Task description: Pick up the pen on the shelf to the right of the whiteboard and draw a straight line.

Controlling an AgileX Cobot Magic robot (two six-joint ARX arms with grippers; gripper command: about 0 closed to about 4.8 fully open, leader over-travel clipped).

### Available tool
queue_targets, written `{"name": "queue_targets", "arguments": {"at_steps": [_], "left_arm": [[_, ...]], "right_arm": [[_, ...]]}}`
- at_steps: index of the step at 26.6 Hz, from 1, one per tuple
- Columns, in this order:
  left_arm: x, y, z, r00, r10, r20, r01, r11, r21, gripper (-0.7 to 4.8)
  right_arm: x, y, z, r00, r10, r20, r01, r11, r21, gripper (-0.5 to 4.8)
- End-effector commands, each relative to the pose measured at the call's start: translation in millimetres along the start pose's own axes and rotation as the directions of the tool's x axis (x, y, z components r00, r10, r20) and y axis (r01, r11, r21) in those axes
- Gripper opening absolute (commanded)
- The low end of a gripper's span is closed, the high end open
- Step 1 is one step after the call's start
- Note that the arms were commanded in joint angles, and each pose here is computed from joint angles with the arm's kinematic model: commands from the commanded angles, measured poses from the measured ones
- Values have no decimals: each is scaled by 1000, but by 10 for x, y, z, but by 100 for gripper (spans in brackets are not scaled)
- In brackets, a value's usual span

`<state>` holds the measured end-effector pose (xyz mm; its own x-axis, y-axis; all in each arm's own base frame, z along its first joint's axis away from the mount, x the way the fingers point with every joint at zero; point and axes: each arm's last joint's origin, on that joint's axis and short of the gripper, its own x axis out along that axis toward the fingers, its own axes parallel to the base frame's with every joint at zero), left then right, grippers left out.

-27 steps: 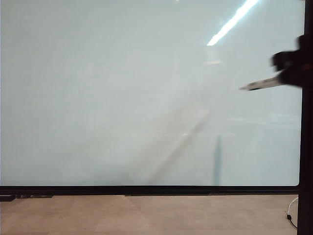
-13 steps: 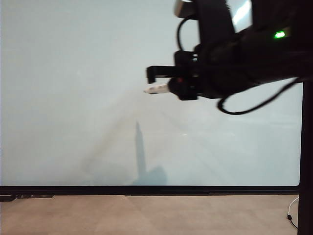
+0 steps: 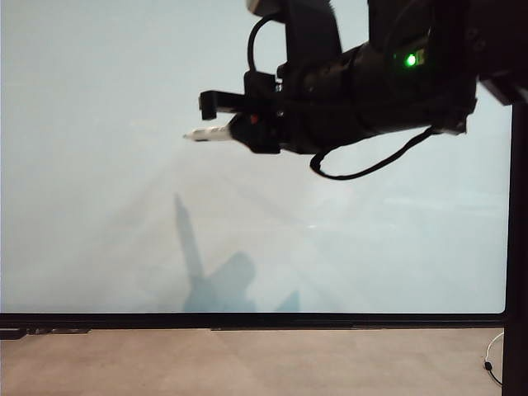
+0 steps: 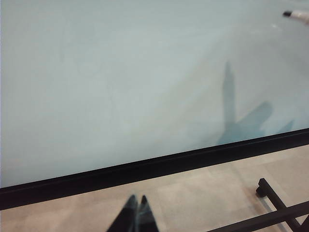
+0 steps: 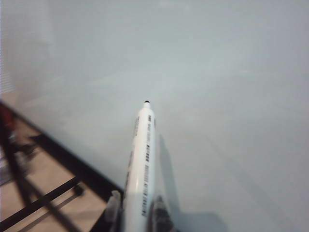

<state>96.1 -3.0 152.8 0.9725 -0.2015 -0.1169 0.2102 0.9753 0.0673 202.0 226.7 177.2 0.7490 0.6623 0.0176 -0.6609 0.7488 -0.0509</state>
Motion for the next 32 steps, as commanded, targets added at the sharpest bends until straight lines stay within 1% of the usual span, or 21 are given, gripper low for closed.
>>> {"name": "queue_targets", "arguments": {"at_steps": [1,6,10,14,22,32], "left_arm": [[-3,-1,17,1000,-5,9,5,1000,4,-5],[-3,-2,17,1000,-7,9,7,1000,4,-5],[-3,-2,18,1000,-8,9,8,1000,3,-5],[-3,-2,18,1000,-8,9,8,1000,3,-5],[-3,-2,18,1000,-8,10,7,1000,4,-5],[-3,-2,18,1000,-8,9,8,1000,3,-5]], "right_arm": [[31,-46,-6,1000,23,1,-23,1000,21,-5],[43,-175,-23,1000,-18,-8,18,1000,22,-5],[50,-253,-43,1000,-22,-19,22,999,25,-5],[112,-246,-46,1000,-2,-22,2,1000,25,-5],[236,-235,-68,1000,0,-22,1,1000,30,-5],[235,-255,-90,998,-40,-47,41,999,28,-5]]}}
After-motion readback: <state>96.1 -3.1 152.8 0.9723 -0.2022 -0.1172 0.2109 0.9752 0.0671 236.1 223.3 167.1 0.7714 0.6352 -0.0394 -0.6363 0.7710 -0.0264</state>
